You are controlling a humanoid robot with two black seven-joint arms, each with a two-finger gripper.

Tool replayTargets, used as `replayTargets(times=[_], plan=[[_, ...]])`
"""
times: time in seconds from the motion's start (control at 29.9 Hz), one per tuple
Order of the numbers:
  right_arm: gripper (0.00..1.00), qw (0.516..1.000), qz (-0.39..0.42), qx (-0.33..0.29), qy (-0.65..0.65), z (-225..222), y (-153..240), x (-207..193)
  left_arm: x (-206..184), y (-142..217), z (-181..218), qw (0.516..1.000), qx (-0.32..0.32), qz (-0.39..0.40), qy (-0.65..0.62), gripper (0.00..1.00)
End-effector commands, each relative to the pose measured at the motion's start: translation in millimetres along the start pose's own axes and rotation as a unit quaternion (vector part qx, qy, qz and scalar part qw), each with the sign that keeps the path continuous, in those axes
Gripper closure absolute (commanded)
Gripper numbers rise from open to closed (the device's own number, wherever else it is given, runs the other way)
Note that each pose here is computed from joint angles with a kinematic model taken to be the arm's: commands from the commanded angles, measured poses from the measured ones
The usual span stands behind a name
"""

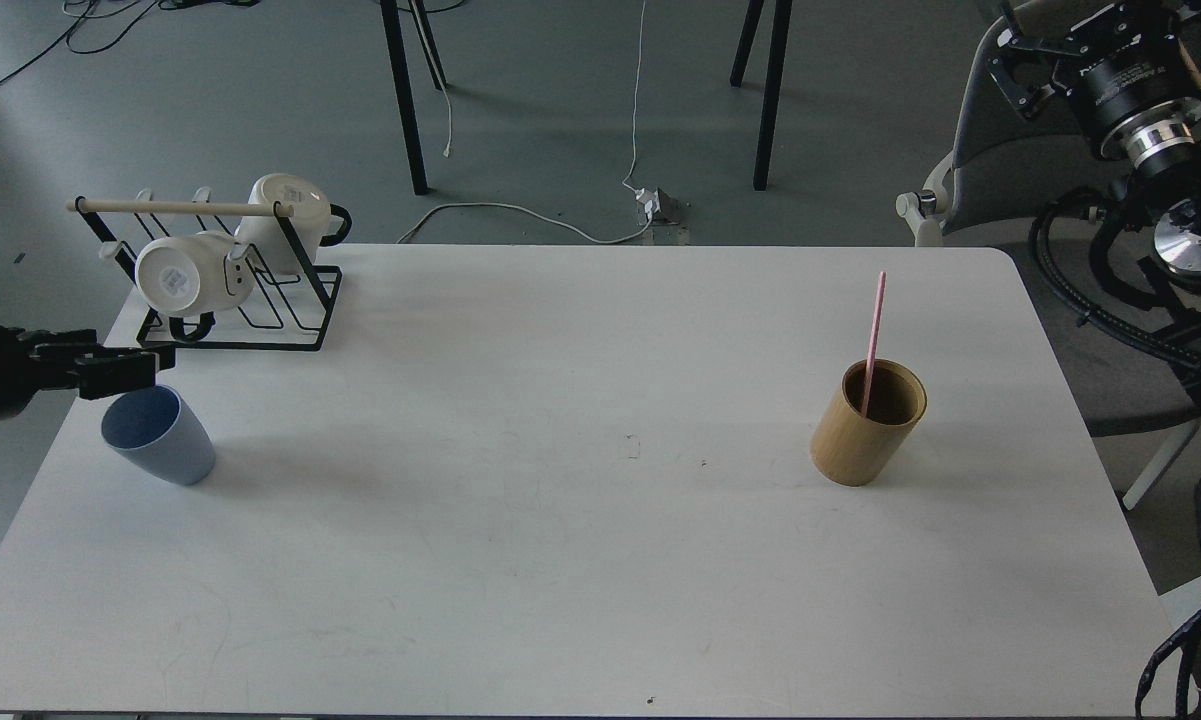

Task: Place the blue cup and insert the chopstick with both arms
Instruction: 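Grasp the light blue cup with the left gripper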

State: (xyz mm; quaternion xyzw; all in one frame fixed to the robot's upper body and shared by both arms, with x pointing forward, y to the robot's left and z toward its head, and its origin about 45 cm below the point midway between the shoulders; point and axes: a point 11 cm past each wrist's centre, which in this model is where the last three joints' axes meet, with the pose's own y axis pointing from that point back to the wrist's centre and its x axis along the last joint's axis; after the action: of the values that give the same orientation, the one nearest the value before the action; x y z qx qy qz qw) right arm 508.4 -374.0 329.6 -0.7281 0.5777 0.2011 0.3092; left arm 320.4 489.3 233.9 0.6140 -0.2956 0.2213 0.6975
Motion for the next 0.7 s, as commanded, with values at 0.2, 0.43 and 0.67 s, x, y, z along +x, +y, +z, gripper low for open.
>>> replayTargets(times=[0.2, 0.43, 0.67], plan=[[0.00, 1.000, 0.004, 0.000, 0.002, -1, 3, 4, -34, -30, -34, 0.998, 0.029, -0.031, 0.041, 0.26], [0.00, 1.000, 0.006, -0.004, 0.001, 3, 4, 5, -54, -38, -34, 0.997, 0.027, -0.056, 0.040, 0.33], [0.00, 1.000, 0.007, -0.004, 0.002, 3, 5, 7, -56, -49, -42, 0.997, 0.043, -0.048, 0.050, 0.34]])
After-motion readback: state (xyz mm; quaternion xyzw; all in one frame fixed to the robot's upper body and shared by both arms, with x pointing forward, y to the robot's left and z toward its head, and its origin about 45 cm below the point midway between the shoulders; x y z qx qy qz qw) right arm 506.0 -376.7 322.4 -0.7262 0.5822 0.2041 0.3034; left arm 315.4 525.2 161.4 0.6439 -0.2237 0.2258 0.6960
